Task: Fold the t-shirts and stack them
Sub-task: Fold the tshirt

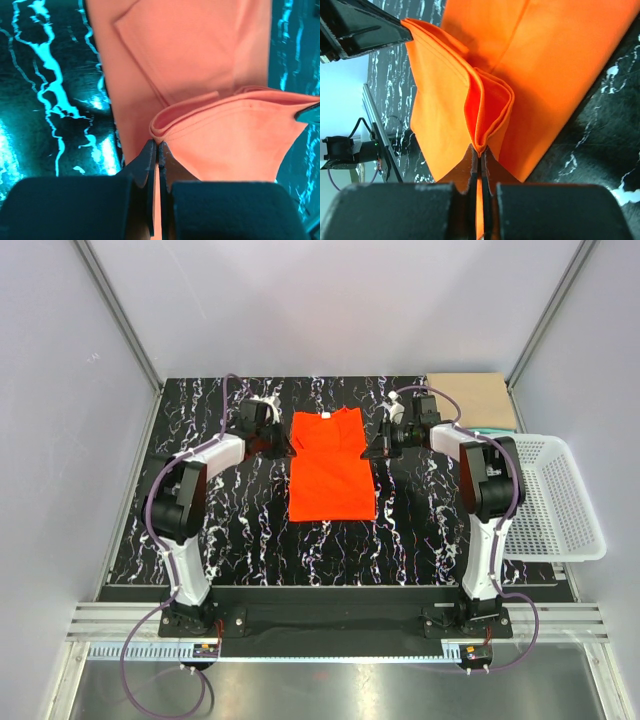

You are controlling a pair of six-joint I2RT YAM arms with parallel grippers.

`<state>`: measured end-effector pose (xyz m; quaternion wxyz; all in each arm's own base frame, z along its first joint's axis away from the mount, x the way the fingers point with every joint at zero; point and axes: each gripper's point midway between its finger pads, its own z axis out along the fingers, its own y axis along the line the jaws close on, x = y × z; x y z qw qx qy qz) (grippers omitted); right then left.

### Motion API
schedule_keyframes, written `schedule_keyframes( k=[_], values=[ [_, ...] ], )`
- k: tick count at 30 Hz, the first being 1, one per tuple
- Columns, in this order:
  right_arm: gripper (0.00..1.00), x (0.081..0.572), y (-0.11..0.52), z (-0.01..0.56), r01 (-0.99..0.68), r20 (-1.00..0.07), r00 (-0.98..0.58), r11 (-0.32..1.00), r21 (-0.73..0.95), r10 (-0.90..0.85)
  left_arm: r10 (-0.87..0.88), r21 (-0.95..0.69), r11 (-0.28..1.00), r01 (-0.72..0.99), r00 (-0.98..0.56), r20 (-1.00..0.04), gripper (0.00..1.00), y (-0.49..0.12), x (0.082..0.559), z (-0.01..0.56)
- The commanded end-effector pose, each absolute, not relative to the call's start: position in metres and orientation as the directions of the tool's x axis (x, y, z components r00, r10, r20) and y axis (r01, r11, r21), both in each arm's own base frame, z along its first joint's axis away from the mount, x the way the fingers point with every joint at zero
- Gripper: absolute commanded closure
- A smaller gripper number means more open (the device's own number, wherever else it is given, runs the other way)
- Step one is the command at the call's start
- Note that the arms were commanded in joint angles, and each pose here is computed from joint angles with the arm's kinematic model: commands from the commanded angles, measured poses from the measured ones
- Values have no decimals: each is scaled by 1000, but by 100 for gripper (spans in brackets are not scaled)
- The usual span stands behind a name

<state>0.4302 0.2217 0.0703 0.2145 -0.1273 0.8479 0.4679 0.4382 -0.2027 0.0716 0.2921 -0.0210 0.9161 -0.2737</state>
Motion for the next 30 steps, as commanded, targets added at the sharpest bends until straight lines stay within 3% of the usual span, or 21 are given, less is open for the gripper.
schedule_keyframes(
  k=[1,13,17,23,25,29,30],
  values=[
    [100,446,226,71,-448,-517,-856,517,730,-11,-238,-473,878,72,-793,-562,100,-190,455,69],
    [100,441,230,107,-518,-591,-807,476,711,5,-274,-505,860,76,-765,-582,100,-186,456,86],
    [100,449,233,82,-461,-520,-854,465,756,-1,-269,-489,871,35,-801,-535,100,-181,461,61],
    [98,463,233,66,-447,-520,-854,490,748,16,-277,-484,875,21,-798,-535,100,-177,474,53],
    [93,467,232,66,-447,-526,-851,500,742,19,-279,-474,880,12,-795,-538,100,-174,475,53],
    [67,482,230,67,-433,-528,-849,538,723,25,-272,-465,885,17,-791,-547,100,-173,480,57],
    [54,485,228,66,-423,-529,-848,561,711,32,-273,-462,887,11,-794,-543,98,-171,480,56]
  ],
)
